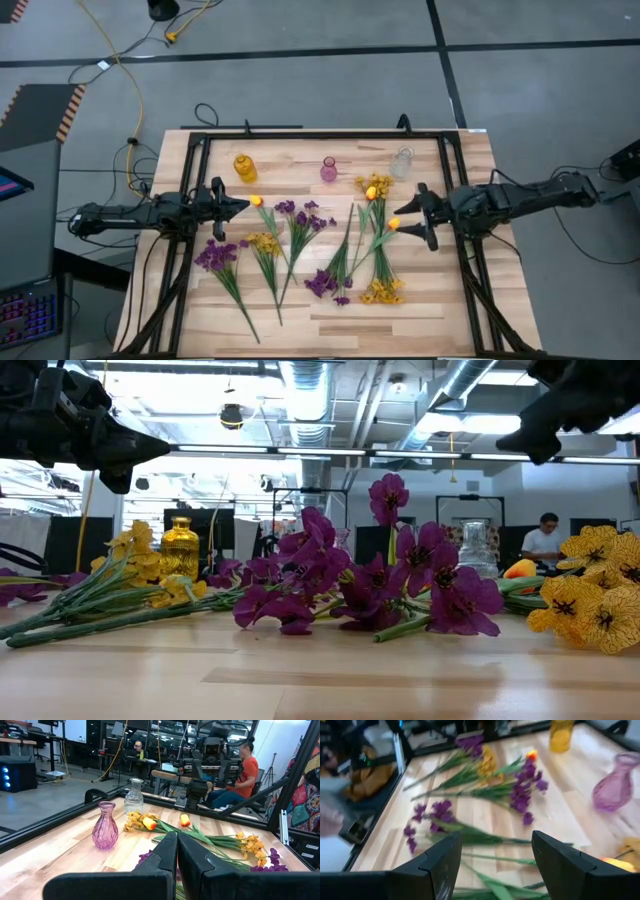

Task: Sort flowers into vase by color
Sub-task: Put the top yellow flowers into the transparent vase

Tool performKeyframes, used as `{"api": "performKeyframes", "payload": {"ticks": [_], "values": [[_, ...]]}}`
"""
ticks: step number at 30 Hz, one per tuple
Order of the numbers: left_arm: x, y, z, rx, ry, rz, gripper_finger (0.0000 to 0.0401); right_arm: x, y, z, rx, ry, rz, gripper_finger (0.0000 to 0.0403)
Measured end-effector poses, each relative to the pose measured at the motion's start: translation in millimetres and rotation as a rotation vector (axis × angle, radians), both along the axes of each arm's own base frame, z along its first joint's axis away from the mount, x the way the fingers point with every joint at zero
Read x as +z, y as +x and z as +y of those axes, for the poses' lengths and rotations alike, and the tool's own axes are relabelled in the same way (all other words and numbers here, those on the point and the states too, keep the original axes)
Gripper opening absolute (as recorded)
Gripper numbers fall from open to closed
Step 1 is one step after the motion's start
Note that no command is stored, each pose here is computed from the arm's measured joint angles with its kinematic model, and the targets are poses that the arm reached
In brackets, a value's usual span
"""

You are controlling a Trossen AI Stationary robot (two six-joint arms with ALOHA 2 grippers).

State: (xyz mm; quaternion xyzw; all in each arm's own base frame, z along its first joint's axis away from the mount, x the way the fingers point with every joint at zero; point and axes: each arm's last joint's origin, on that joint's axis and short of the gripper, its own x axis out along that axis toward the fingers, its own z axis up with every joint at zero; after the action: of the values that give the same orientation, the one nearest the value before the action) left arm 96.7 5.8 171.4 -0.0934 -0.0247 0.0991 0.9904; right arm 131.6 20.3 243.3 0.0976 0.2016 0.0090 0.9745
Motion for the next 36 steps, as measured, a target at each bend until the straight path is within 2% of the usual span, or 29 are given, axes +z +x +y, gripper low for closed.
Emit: {"api": "performKeyframes", "payload": {"ticks": [5,13,20,25,36], "values": [[0,0,0,0.0,0.0,0.0,0.0,13,13,4,-0.047,0.038,0.048,0.027],[0,0,0,0.0,0.0,0.0,0.0,8,36,3,-0.254,0.001,0.194,0.027],[0,0,0,0.0,0.0,0.0,0.0,-7,55,-6,-0.5,0.13,0.294,0.027],[0,0,0,0.0,0.0,0.0,0.0,-24,65,-18,-0.626,0.172,0.386,0.027],[0,0,0,0.0,0.0,0.0,0.0,-61,83,-38,-0.752,0.209,0.573,0.027]]}}
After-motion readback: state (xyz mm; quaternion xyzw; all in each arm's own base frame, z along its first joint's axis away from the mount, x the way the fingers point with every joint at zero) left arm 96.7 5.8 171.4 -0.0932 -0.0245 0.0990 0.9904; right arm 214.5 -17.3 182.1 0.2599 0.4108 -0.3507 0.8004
